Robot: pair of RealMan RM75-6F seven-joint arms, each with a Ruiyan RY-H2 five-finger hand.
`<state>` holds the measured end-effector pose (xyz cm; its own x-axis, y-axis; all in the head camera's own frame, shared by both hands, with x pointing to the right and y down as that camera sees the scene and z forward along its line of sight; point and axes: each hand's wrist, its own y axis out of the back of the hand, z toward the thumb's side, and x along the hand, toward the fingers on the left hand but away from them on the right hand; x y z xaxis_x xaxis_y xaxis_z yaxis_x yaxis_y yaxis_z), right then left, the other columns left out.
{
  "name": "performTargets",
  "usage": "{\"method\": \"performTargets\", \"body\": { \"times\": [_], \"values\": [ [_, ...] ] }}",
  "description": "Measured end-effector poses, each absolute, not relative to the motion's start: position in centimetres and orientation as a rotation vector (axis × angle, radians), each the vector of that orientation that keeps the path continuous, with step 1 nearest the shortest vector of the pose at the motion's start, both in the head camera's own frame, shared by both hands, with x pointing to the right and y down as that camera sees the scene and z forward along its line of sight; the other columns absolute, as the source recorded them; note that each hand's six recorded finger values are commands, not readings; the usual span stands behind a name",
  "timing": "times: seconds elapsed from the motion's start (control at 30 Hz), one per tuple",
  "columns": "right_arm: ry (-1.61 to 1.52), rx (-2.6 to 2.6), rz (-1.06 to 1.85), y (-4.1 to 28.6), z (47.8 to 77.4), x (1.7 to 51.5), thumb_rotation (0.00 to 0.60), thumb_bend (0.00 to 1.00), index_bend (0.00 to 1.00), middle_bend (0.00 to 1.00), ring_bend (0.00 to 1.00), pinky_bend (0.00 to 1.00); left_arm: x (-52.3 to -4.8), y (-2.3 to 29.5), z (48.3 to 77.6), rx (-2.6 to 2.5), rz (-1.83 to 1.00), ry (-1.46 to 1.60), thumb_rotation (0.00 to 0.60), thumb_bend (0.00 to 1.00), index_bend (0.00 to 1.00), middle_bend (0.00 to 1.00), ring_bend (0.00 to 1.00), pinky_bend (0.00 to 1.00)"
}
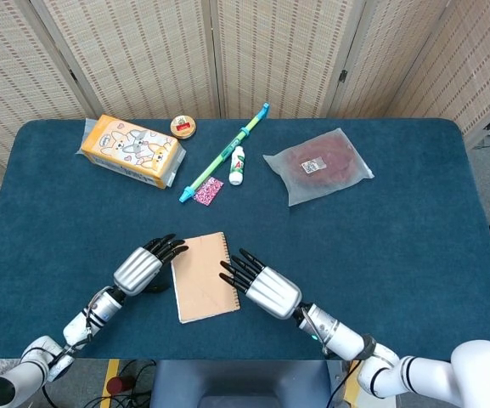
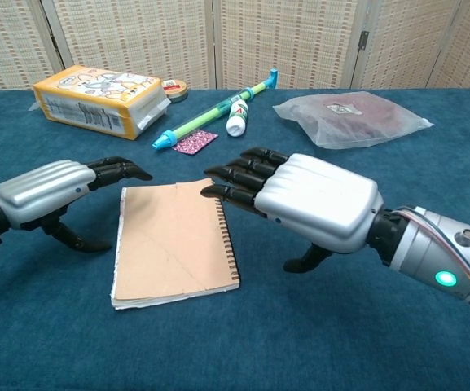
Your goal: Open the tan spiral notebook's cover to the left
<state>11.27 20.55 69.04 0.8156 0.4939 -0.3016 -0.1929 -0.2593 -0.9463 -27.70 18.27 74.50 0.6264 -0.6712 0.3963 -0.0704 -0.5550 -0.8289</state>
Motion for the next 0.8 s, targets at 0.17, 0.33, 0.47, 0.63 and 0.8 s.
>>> {"method": "performTargets", "body": {
  "times": [0.17,0.33,0.47,0.63,0.8],
  "values": [
    [-0.234,-1.714,0.655,20.6,69.6,10.5,0.600,0.00,0.00,0.00,0.00,0.00,-27.3,18.2,74.7,-2.034,-0.906,0.593,0.600,0.17,0.14,0.14,0.08,0.24],
    [-0.239,-1.717,0.636,20.9,70.3,9.5,0.600,0.00,0.00,0.00,0.00,0.00,-27.1,18.2,75.0,-2.051,-0.903,0.604,0.600,0.17,0.14,0.14,0.08,0.24],
    [-0.242,-1.715,0.615,21.3,70.8,8.8,0.600,0.00,0.00,0.00,0.00,0.00,-26.9,18.1,75.2,-2.066,-0.901,0.613,0.600,0.17,0.14,0.14,0.08,0.24],
    [-0.257,-1.709,0.590,21.7,71.3,8.2,0.600,0.00,0.00,0.00,0.00,0.00,-26.8,18.1,75.3,-2.075,-0.903,0.617,0.600,0.17,0.14,0.14,0.08,0.24],
    [-0.316,-1.730,0.569,21.8,71.3,7.4,0.600,0.00,0.00,0.00,0.00,0.00,-26.8,18.1,75.4,-2.097,-0.911,0.641,0.600,0.17,0.14,0.14,0.08,0.24]
  ]
}}
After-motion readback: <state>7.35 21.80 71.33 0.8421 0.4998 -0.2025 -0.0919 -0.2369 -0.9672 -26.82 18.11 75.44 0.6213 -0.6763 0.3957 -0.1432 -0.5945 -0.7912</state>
